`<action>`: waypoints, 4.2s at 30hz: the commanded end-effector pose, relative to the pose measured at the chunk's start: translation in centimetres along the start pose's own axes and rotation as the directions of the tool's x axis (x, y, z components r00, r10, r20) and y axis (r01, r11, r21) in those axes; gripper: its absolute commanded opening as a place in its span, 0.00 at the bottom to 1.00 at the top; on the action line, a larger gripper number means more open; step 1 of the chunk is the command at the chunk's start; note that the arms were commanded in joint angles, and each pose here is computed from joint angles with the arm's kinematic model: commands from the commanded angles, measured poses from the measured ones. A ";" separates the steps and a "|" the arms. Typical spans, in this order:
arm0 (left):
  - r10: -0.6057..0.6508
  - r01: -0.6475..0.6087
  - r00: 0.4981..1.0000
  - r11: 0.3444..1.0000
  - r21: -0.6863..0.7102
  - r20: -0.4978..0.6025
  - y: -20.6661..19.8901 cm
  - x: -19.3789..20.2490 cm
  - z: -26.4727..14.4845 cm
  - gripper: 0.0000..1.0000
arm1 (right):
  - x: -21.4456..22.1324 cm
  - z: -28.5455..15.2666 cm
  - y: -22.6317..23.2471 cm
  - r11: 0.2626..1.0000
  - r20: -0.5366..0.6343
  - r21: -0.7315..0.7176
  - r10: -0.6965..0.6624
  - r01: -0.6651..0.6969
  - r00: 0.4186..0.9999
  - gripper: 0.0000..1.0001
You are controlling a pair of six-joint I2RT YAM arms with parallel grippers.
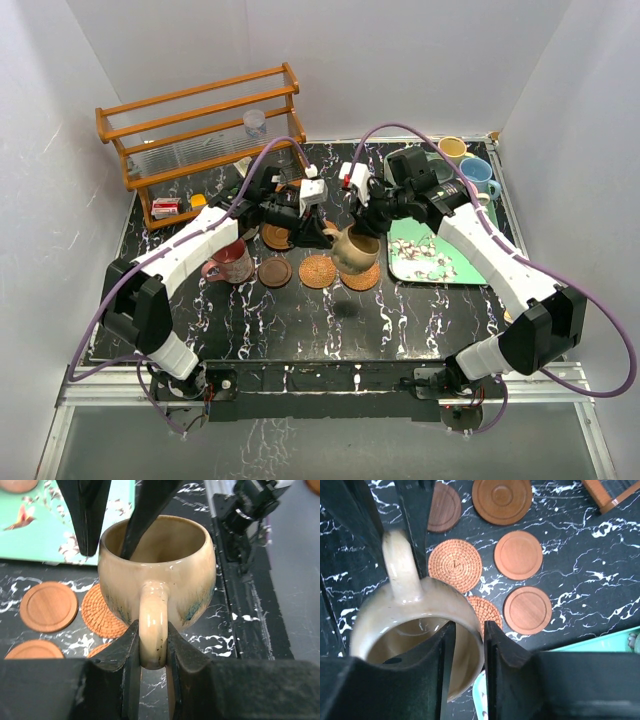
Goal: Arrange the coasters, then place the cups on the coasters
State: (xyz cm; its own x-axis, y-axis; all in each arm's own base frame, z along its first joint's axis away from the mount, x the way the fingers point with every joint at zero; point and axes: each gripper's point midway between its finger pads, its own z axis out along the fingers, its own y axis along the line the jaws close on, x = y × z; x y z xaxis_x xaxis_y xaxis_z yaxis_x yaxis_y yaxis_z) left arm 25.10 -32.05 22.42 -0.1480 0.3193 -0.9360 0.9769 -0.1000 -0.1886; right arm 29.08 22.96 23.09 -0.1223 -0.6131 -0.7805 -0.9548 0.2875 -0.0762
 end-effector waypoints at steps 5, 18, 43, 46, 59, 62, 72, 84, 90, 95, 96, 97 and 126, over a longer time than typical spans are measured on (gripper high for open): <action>0.111 -0.108 0.994 0.972 -0.209 -0.001 2.1 -2.4 -2.9 0.00 | -1.5 -1.0 -3.0 0.978 0.130 0.119 0.158 -0.174 0.979 0.44; 0.138 -0.156 0.988 0.907 -0.390 -0.074 3.9 -0.5 -6.3 0.00 | -1.2 0.3 -6.2 0.899 0.203 0.174 0.367 -0.403 0.908 0.63; 0.158 -0.196 0.980 0.861 -0.469 -0.119 5.2 1.6 -8.1 0.00 | -1.7 10.1 -6.0 0.818 0.075 0.014 0.572 -0.575 0.817 0.21; 0.155 -0.202 0.978 0.857 -0.474 -0.137 5.4 2.3 -8.1 0.00 | -1.9 10.2 -6.9 0.825 0.080 0.045 0.559 -0.564 0.825 0.04; 0.119 -0.177 0.982 0.862 -0.475 -0.149 5.3 3.6 -8.2 0.24 | -2.5 10.3 -10.1 0.870 0.112 0.158 0.454 -0.467 0.884 0.00; 0.112 -0.169 0.983 0.858 -0.484 -0.146 5.5 4.0 -8.3 0.38 | -2.6 10.0 -10.5 0.879 0.128 0.179 0.425 -0.443 0.896 0.00; 0.105 -0.171 0.982 0.846 -0.505 -0.157 5.7 4.4 -8.9 0.53 | -2.2 9.7 -11.4 0.884 0.133 0.231 0.384 -0.406 0.914 0.00; 0.070 -0.129 0.991 0.756 -0.642 -0.117 6.4 0.8 -14.3 0.74 | -3.7 10.5 -13.4 0.914 0.099 0.314 0.236 -0.256 0.967 0.00; 0.016 -0.060 0.998 0.616 -0.785 -0.064 7.6 -1.5 -19.0 0.88 | -4.7 12.0 -12.7 0.944 0.053 0.277 0.173 -0.181 0.983 0.00; -0.031 0.017 1.000 0.403 -0.915 0.005 8.8 -2.5 -24.5 0.99 | -5.2 13.4 -12.3 0.955 0.012 0.273 0.121 -0.120 0.993 0.00; -0.037 0.031 0.999 0.358 -0.933 0.019 8.9 -2.6 -25.6 0.99 | -5.4 13.7 -12.2 0.957 0.006 0.269 0.110 -0.107 0.994 0.00; -0.039 0.044 0.999 0.326 -0.944 0.034 8.9 -2.7 -26.4 0.99 | -5.6 13.9 -12.1 0.959 0.003 0.267 0.099 -0.096 0.995 0.00; -0.034 0.103 0.995 0.207 -0.973 0.098 9.0 -2.0 -30.2 0.99 | -9.1 20.8 -11.3 0.980 -0.002 0.191 0.058 -0.056 0.998 0.00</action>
State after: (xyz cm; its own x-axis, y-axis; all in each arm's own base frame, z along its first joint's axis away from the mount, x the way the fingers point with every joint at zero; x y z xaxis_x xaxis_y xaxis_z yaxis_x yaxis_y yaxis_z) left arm 39.30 -5.28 29.94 -0.2431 0.2400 -0.9398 0.3484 0.9258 0.1463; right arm 45.40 38.08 12.90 -0.2554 -0.6906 -0.6767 -0.8871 0.4457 -0.1200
